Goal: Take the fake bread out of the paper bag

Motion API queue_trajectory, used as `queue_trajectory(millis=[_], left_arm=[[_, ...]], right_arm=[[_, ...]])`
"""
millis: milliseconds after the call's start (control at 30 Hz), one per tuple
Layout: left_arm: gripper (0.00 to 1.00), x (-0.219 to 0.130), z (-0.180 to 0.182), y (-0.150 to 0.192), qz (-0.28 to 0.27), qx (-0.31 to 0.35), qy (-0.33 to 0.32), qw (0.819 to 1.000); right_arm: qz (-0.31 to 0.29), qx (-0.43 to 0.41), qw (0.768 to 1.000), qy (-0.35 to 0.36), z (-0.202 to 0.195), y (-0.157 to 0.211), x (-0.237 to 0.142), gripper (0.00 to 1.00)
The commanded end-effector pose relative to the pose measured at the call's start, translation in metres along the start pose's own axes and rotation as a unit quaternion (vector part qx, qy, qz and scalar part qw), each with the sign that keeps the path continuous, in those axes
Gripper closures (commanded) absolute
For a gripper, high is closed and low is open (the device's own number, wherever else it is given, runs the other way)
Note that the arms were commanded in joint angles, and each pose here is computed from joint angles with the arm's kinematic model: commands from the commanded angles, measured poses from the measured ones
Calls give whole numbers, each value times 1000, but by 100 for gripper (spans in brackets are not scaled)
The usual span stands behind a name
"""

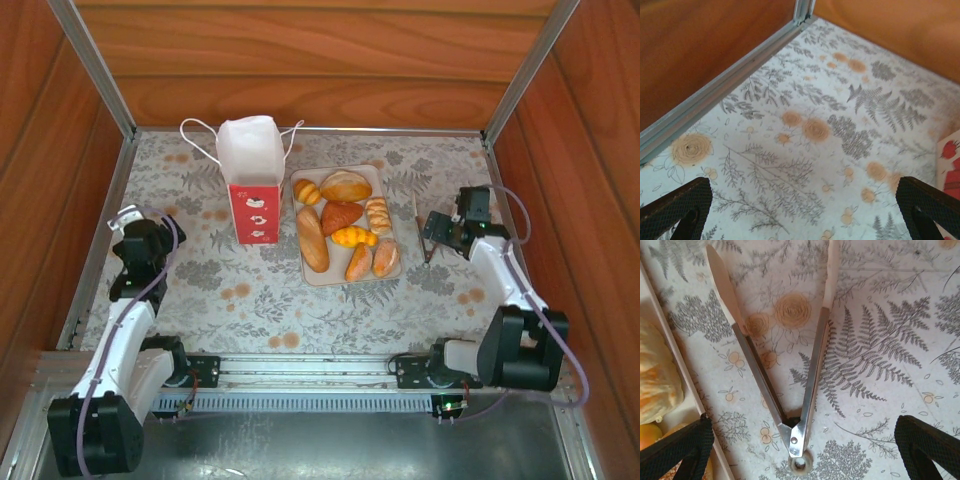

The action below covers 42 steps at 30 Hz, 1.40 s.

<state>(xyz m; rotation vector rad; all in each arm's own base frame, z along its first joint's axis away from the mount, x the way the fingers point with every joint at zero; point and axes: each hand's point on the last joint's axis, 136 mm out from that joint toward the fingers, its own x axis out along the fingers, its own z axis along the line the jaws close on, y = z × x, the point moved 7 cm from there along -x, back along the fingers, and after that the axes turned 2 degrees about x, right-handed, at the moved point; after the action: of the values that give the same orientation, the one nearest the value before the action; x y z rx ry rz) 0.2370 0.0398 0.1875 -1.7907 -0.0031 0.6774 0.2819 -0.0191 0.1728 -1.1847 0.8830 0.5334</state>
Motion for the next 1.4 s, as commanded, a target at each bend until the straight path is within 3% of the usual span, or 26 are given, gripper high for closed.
queue_trajectory(millis=[0, 267, 733, 1000, 1233, 1367], left_arm=[[0, 1, -10, -23, -101, 26, 34, 994], [0, 26, -21, 8, -99, 113, 75, 986], [0, 81, -43, 44, -73, 158, 116, 978], [0, 100, -49, 48, -49, 167, 138, 975], [0, 106, -51, 47, -29, 169, 135, 976], [0, 106, -51, 47, -28, 169, 135, 976]], right_arm=[[-78, 8, 997, -6, -3, -10, -8, 0], [-120, -10, 992, -25, -1, -5, 0, 0], [-295, -5, 951, -88, 1, 3, 13, 0], [-273, -31, 957, -95, 7, -2, 37, 0], [-296, -64, 947, -110, 13, -3, 56, 0], [-254, -101, 953, -128, 28, -6, 73, 0]])
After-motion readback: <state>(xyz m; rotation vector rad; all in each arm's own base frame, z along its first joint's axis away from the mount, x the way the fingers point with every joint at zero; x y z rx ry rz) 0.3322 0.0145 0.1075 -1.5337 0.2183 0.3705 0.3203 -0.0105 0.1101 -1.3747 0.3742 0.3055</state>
